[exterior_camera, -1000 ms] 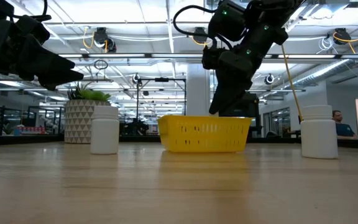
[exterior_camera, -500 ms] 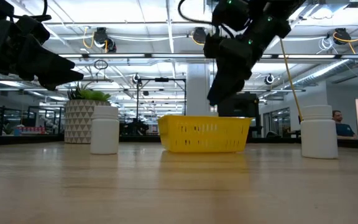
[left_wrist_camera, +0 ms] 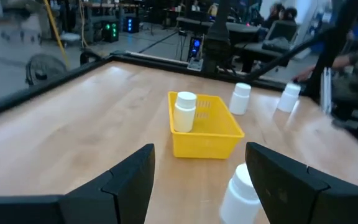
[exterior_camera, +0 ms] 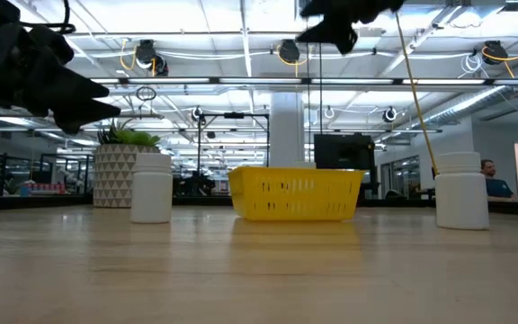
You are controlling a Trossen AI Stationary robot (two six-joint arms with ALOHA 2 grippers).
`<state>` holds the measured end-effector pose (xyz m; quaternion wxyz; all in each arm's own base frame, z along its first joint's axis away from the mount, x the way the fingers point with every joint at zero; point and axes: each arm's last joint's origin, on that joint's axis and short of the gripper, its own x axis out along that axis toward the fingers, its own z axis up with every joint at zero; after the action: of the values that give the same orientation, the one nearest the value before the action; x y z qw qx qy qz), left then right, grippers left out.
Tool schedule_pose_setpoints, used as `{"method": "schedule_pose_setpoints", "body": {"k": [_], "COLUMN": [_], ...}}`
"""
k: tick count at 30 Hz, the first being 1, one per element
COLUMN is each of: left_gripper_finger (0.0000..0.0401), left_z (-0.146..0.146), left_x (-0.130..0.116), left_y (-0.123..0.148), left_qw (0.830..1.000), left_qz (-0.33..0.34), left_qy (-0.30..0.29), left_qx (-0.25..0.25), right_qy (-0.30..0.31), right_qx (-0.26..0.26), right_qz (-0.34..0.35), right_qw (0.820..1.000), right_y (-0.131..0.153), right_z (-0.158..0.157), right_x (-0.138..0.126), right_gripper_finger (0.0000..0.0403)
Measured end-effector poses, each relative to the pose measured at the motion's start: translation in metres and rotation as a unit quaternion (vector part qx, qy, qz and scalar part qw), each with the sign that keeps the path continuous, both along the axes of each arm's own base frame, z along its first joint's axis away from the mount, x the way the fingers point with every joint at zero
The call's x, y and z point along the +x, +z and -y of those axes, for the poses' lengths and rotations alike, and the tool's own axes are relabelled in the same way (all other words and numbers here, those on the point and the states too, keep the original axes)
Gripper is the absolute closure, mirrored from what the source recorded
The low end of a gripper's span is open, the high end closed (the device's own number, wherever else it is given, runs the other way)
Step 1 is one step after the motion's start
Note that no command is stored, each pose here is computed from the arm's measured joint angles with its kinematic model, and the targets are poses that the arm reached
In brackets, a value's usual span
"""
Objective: Pick and place pill bottles into a basket
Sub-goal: Put the white medicine bottle into the yellow bin
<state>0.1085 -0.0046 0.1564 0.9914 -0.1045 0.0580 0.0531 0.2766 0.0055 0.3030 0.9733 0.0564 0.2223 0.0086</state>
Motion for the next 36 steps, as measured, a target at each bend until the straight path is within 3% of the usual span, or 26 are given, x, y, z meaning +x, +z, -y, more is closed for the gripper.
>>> {"method": "schedule_pose_setpoints", "body": {"k": [8, 15, 19, 25, 30, 36], "left_gripper_finger": [0.0144, 0.0144, 0.0144, 0.0144, 0.0144, 0.0144], "left_z": [0.001, 0.002, 0.004, 0.012, 0.021, 0.025], "left_x": [0.000, 0.009, 0.030, 0.076, 0.106, 0.122], "left_y": [0.006, 0.041, 0.062, 0.072, 0.073, 0.061], "left_qw": [0.999, 0.997, 0.990, 0.961, 0.941, 0.930], "left_qz": [0.008, -0.056, -0.132, -0.267, -0.317, -0.343], "left_qy": [-0.012, -0.002, -0.017, -0.072, -0.116, -0.130], "left_qx": [-0.044, -0.046, -0.035, 0.001, 0.035, 0.030], "right_qy": [0.002, -0.012, -0.016, -0.053, -0.052, -0.052], "right_qx": [-0.023, -0.056, -0.062, -0.101, -0.103, -0.103], "right_qz": [0.019, -0.015, -0.009, -0.005, 0.000, 0.009], "right_qw": [1.000, 0.998, 0.998, 0.994, 0.993, 0.993], "right_y": [0.010, 0.001, 0.003, 0.005, 0.006, 0.011], "right_z": [-0.009, -0.008, -0.006, -0.003, -0.003, -0.003], "right_x": [-0.009, -0.008, -0.008, -0.009, -0.009, -0.014], "right_gripper_finger": [0.0170, 0.0170, 0.0170, 0.0170, 0.0170, 0.0170]}}
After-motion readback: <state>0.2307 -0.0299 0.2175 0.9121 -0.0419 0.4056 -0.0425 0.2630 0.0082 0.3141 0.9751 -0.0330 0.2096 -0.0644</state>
